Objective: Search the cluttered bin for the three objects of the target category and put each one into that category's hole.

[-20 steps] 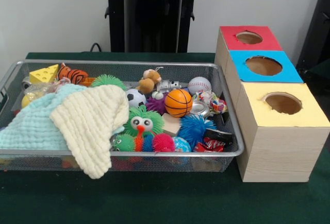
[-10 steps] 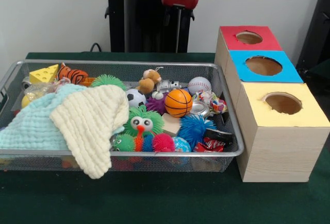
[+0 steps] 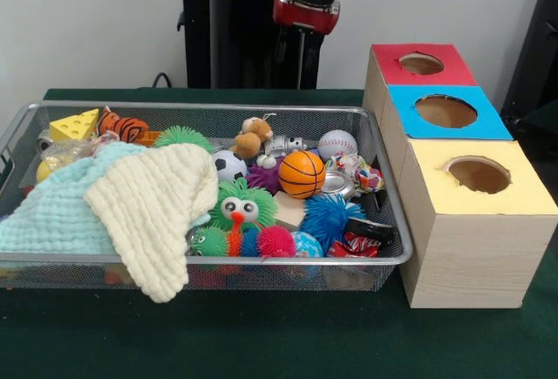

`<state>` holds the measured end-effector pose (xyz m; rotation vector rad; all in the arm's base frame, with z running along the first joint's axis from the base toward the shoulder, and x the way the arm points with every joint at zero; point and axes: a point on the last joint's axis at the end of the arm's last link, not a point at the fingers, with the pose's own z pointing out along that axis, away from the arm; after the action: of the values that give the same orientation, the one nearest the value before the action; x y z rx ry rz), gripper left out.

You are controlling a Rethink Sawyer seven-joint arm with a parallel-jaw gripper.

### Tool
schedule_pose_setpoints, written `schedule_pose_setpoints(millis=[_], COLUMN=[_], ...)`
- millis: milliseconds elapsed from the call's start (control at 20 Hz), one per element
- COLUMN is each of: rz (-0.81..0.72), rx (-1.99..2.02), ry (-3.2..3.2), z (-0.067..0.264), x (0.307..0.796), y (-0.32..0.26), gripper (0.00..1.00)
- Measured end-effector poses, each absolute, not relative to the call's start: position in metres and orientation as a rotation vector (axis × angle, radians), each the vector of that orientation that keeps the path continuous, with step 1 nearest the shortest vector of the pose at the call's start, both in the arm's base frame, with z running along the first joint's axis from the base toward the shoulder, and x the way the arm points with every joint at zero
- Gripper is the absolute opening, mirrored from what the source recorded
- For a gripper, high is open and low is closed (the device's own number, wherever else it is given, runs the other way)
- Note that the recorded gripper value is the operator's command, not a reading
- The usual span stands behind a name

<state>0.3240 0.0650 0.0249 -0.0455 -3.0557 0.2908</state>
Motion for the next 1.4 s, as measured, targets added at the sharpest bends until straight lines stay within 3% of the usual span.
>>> schedule_pose_setpoints(millis=[500, 1100, 1400], rz=[0.32, 0.189, 0.122], rx=[0.081, 0.174, 0.115], ry=[-3.075, -2.932, -2.83], z=[0.014, 0.012, 0.029], x=[0.384, 0.458, 0.488], y=[0.068, 0.056, 0.049], gripper=[1.0, 1.0, 1.0])
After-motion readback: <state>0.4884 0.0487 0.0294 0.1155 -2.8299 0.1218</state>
